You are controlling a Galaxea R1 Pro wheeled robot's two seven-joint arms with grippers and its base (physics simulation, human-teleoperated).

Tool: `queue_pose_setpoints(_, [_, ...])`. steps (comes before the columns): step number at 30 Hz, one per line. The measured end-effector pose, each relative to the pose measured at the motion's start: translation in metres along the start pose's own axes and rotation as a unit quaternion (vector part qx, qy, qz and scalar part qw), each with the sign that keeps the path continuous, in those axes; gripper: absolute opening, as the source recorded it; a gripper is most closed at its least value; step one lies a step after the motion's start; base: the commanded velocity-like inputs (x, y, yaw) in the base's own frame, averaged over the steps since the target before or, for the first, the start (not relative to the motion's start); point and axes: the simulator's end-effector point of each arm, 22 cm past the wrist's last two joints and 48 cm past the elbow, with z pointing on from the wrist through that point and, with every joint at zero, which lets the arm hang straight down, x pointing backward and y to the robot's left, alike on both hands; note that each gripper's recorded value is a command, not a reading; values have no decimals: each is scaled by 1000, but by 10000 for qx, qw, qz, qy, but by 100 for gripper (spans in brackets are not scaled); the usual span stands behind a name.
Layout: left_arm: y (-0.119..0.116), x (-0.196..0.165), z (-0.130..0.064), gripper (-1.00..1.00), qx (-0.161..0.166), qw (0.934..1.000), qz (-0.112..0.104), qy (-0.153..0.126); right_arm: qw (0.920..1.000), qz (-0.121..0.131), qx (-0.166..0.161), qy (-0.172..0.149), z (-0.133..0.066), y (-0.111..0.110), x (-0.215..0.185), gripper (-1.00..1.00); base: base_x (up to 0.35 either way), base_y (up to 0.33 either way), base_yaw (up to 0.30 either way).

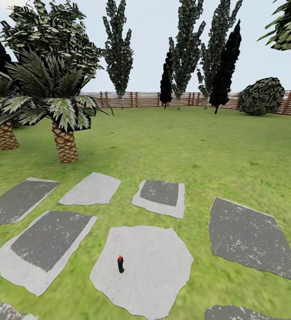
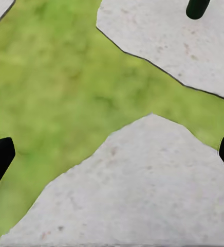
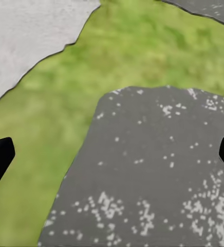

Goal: Pick up the pesticide atomizer in the garden and spray insectifuge to fully cover both potted plants in the garden.

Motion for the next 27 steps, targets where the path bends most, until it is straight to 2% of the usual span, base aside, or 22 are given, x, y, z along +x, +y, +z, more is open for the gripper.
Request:
queue_pose_setpoints(10, [1, 0, 0, 100, -9, 10000, -4, -3, 10000, -3, -3, 3, 0, 0, 0, 100, 16, -298, 279])
queue_pose_setpoints(27, [4, 0, 0, 100, -36, 10000, -24, -1, 10000, -6, -6, 2, 0, 0, 0, 100, 111, -276, 279])
